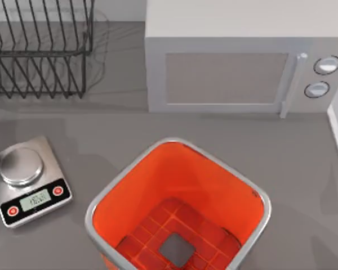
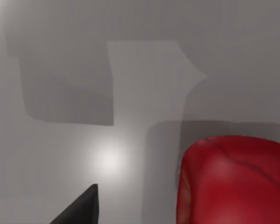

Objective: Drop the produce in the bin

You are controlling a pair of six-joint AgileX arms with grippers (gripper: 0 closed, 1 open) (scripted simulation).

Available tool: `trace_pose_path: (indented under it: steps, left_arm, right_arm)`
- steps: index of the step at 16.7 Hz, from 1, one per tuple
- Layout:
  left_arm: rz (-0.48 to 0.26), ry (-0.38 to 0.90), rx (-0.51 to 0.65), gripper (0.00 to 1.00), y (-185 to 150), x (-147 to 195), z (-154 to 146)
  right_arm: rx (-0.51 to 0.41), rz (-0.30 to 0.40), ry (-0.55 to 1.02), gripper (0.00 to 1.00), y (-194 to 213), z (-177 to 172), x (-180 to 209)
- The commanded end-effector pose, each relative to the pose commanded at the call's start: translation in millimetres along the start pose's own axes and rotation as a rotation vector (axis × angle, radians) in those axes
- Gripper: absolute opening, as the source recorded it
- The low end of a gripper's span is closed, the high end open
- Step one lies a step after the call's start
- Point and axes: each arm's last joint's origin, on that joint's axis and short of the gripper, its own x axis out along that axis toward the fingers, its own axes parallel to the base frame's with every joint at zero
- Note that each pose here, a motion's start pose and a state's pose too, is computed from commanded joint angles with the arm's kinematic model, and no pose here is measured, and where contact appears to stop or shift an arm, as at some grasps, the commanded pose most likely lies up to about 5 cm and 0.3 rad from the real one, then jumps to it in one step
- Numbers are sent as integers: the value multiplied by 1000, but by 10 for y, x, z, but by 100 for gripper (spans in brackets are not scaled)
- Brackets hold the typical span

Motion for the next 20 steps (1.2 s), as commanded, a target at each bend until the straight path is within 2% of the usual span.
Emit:
trace_pose_path:
  steps: [5,11,20]
  left_arm:
    - [-1,3,1,100,-27,331,-62]
    - [-2,4,1,100,-46,358,-104]
    - [-2,4,1,32,-46,358,-104]
  right_arm:
    - [0,0,0,100,0,0,0]
    - [0,0,0,100,0,0,0]
    - [0,0,0,100,0,0,0]
